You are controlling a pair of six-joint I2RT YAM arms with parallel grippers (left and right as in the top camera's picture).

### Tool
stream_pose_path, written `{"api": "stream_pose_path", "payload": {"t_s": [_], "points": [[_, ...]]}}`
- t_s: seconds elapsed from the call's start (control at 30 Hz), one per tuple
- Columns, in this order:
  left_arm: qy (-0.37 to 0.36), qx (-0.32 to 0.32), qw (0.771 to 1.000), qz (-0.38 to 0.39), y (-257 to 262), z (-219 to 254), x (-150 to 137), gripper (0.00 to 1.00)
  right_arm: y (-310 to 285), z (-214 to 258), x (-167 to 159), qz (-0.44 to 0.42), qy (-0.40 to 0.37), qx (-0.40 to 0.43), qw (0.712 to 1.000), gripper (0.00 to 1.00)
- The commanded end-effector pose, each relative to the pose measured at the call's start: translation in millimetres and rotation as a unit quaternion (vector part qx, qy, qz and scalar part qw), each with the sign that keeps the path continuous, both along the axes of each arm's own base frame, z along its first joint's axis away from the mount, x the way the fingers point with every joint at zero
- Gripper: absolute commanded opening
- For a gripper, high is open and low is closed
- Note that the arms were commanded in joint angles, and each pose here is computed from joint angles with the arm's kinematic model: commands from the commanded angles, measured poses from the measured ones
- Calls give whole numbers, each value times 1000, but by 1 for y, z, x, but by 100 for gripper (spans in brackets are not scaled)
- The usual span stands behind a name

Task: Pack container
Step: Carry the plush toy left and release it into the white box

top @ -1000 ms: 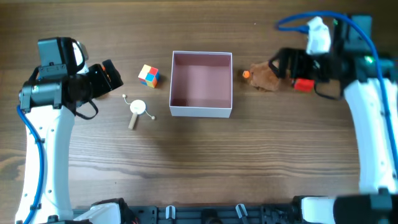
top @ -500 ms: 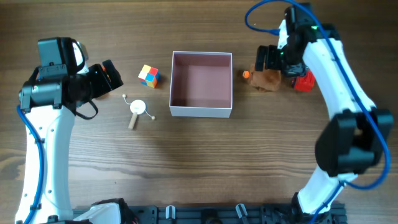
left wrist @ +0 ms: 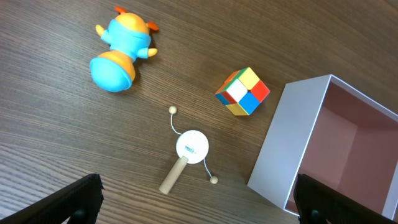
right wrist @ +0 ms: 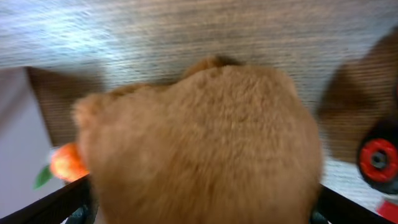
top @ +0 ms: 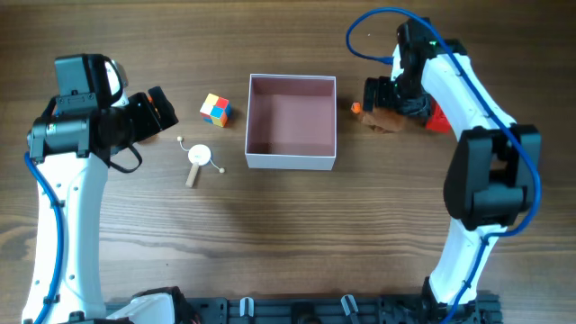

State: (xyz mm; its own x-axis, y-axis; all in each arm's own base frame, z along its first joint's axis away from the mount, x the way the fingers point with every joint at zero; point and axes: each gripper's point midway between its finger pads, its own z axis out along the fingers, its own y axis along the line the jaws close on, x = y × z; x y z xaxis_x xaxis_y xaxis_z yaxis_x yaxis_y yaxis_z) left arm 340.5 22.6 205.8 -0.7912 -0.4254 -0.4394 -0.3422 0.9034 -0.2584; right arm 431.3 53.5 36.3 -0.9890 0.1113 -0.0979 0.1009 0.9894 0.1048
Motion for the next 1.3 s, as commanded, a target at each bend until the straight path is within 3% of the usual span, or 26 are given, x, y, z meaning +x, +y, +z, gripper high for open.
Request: {"api": "stream_pose_path", "payload": {"t_s": [0.0, 0.17, 0.4, 0.63, 0.9, 1.03, 1.17, 1.27], "points": [[-10, 12, 1000, -10, 1, 7, 3, 100, -3, -21, -2, -19, 24, -12, 999, 91], [-10, 12, 1000, -10, 1, 7, 3, 100, -3, -30, -6, -17, 36, -12, 999, 47], [-11, 12, 1000, -10, 0, 7, 3, 100, -12, -7, -9, -19, 24, -37, 999, 27], [-10, 12, 1000, -10, 0, 7, 3, 100, 12, 89, -12, 8, -80, -33, 996, 25], [-10, 12, 1000, -10, 1, 7, 3, 100, 110, 206, -36, 51, -244, 45, 967, 13], [-10, 12, 1000, -10, 1, 7, 3, 100, 156, 205, -42, 48, -252, 75, 964, 13], [-10, 12, 1000, -10, 0, 7, 3, 100, 188, 179, -34, 16, -242, 80, 967, 24], [-10, 12, 1000, -10, 1, 7, 3, 100, 204, 152, -27, 5, -225, 82, 971, 23]]}}
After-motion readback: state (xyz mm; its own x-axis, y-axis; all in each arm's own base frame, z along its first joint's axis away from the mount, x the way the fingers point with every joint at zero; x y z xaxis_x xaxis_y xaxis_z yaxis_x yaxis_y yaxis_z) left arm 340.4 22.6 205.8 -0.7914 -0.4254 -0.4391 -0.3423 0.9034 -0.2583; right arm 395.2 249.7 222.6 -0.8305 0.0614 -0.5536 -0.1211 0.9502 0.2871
